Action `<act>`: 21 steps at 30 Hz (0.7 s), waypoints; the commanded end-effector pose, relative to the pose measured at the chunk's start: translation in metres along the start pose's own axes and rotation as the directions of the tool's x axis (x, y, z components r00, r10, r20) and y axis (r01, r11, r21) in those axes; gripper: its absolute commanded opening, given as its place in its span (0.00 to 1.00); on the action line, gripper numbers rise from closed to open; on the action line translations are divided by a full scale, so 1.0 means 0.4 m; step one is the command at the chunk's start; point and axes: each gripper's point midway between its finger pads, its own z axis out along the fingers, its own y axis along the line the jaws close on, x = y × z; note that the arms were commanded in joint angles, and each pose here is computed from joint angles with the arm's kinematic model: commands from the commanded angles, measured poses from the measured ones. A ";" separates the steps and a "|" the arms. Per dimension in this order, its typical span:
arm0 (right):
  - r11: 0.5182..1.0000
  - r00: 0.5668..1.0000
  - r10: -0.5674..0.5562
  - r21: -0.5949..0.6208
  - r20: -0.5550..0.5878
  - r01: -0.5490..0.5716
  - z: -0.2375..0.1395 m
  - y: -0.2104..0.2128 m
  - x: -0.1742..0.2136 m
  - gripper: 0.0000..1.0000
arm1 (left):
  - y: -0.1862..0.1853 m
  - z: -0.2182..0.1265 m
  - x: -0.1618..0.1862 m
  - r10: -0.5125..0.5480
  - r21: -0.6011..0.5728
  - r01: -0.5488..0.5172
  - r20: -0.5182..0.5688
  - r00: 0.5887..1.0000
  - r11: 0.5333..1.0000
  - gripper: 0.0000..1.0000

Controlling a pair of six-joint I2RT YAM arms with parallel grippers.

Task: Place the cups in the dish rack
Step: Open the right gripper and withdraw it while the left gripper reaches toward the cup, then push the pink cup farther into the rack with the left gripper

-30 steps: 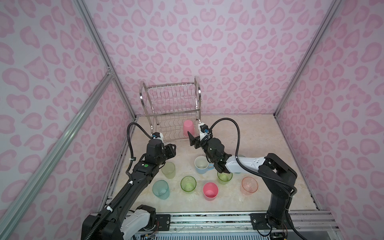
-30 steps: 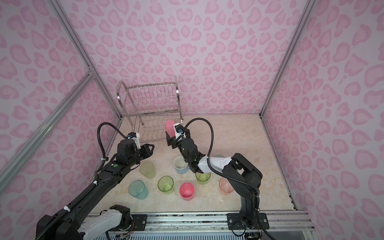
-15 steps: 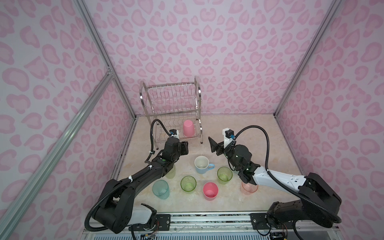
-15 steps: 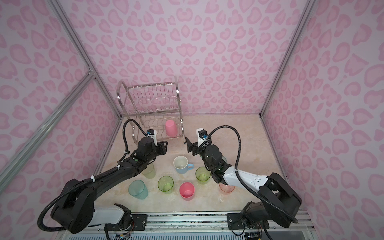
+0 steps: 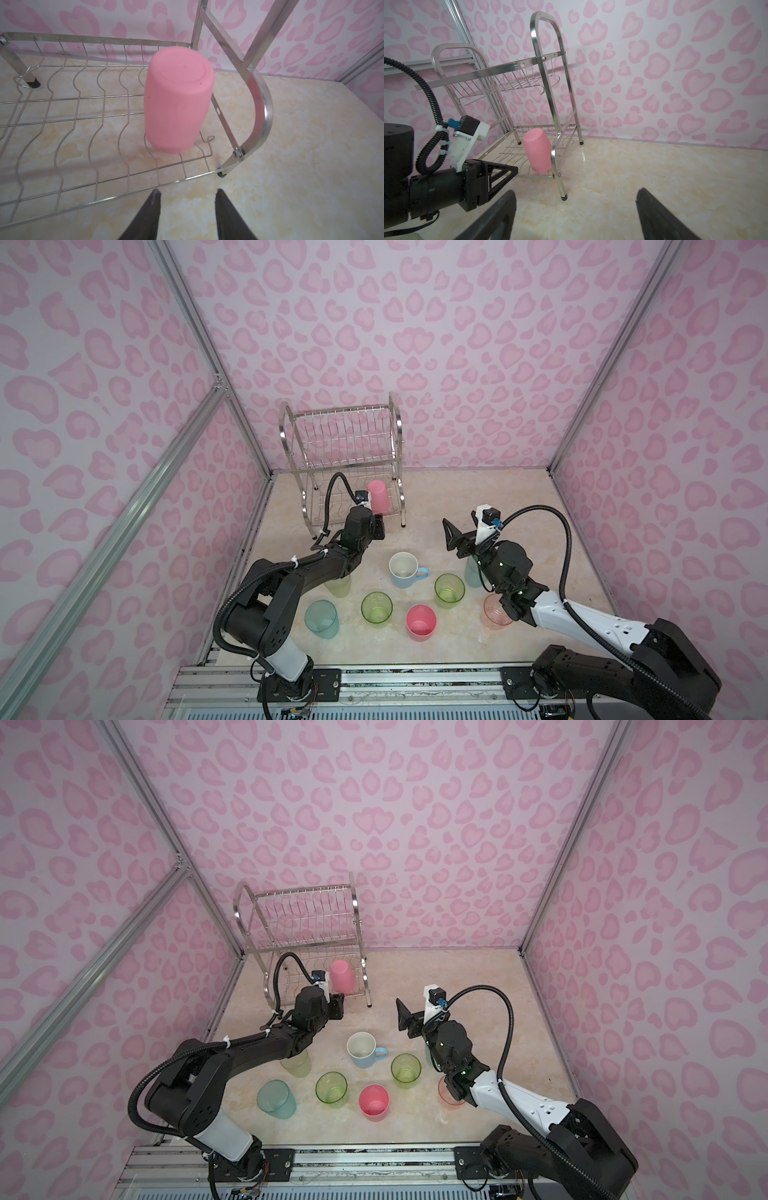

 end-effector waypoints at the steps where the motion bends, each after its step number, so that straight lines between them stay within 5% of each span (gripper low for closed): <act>1: 0.999 0.999 0.024 0.034 0.022 -0.025 -0.008 -0.025 -0.009 0.90 | -0.006 0.028 -0.031 0.033 -0.008 -0.033 0.036 0.999 0.999 0.46; 21: 0.996 1.000 0.018 0.082 0.020 -0.019 -0.030 -0.068 0.003 0.89 | 0.024 0.151 -0.037 0.020 -0.027 -0.020 -0.005 1.000 0.999 0.46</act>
